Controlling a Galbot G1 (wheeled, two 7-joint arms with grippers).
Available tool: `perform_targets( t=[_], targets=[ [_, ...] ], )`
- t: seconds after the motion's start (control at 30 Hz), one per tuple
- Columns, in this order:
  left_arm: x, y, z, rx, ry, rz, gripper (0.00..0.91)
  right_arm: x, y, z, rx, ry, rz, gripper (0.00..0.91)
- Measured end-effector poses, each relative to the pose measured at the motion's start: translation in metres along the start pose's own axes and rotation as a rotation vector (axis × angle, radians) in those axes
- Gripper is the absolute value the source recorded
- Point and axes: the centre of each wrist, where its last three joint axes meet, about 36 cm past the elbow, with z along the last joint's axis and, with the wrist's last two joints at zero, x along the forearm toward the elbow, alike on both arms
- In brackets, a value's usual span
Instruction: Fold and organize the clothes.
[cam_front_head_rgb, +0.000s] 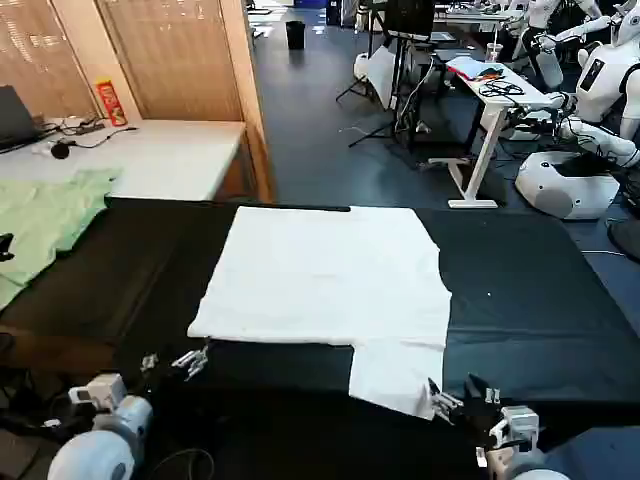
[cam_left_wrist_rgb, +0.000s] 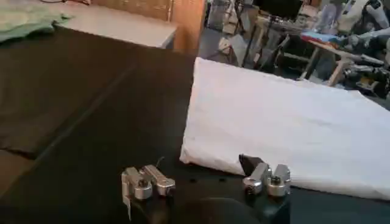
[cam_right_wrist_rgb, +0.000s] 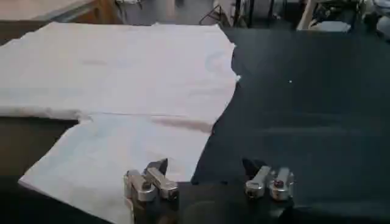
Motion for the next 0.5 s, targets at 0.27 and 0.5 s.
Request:
perform_targets(
  t=[0.27,0.5],
  targets=[
    [-0.013,0.001,0.001,-0.028,0.004,-0.003,0.722,-0.004,0.007,0.004,0.006,0.008,0.001,0.829],
    [-0.025,0.007,0.004,-0.015,0.007,-0.024,0.0,-0.008,0.012,0.01,-0.002,0.022,0.005,0.517]
  ],
)
